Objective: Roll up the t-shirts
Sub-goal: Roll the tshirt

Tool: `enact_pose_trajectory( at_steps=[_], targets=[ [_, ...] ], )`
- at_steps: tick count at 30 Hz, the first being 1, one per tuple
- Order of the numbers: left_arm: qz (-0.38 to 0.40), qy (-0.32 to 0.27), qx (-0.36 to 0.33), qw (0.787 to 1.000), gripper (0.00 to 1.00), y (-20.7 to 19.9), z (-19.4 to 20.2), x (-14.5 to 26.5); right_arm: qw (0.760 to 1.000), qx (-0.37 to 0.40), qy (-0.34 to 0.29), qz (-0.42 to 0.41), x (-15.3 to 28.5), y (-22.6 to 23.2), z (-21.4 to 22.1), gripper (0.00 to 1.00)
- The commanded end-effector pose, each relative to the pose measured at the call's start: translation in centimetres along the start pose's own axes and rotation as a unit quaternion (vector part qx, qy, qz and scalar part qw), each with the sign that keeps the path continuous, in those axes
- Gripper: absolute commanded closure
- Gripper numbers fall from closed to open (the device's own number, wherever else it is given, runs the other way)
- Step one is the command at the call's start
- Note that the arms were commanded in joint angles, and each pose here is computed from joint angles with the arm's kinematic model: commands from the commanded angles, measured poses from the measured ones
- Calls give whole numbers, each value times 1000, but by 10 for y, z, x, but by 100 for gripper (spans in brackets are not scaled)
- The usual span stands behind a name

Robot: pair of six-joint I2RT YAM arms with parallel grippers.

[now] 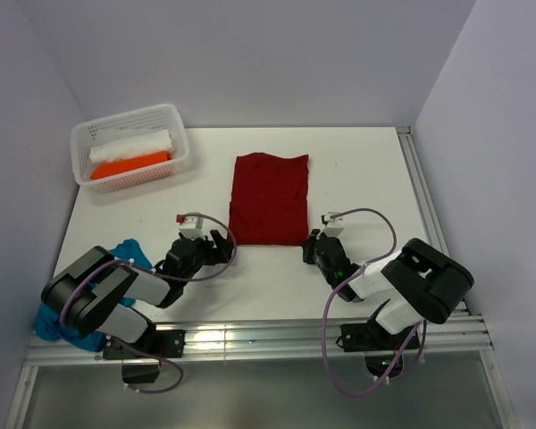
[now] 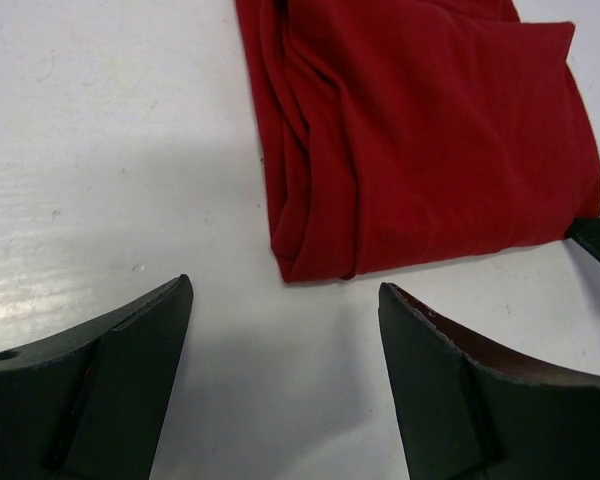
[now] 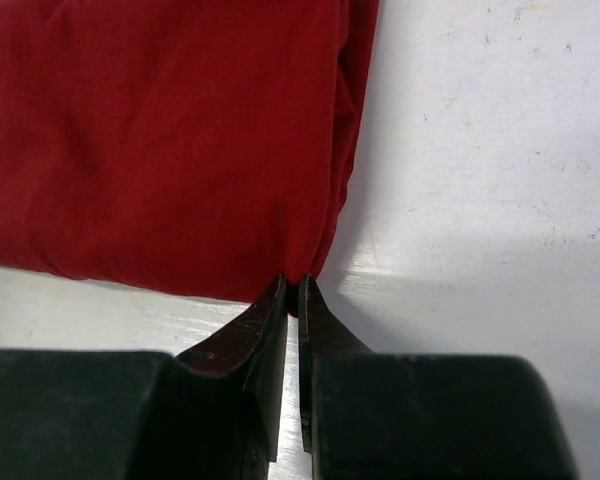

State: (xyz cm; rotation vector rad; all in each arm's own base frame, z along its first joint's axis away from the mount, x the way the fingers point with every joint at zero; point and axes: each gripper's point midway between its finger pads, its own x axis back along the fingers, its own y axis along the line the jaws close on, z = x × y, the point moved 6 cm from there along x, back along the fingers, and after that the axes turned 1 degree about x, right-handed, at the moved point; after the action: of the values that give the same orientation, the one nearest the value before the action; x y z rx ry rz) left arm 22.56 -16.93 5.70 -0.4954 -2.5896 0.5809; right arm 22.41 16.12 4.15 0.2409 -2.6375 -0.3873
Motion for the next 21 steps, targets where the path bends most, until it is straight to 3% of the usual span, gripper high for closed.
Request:
enact_pose_trajectory(
  at_steps=[1,6,10,15,21],
  targets=[
    [33,-19,-8,999,19,-13,-11,-8,1000,-5,-20,-13,-5,9,-8,89],
    [37,-13,-16,999,18,-16,-12,-13,1000,-2,-8,-16,-7,10,-4,91],
    [38,-9,-20,999,21,-17,-12,-15,1000,-4,-11,-12,-6,9,-5,100],
    [35,-5,-24,999,30,-16,-11,-17,1000,-5,-15,-7,-5,7,-5,100],
    [37,4,-26,999,33,-16,-8,-20,1000,1,-14,1,-3,5,-6,100]
  ],
)
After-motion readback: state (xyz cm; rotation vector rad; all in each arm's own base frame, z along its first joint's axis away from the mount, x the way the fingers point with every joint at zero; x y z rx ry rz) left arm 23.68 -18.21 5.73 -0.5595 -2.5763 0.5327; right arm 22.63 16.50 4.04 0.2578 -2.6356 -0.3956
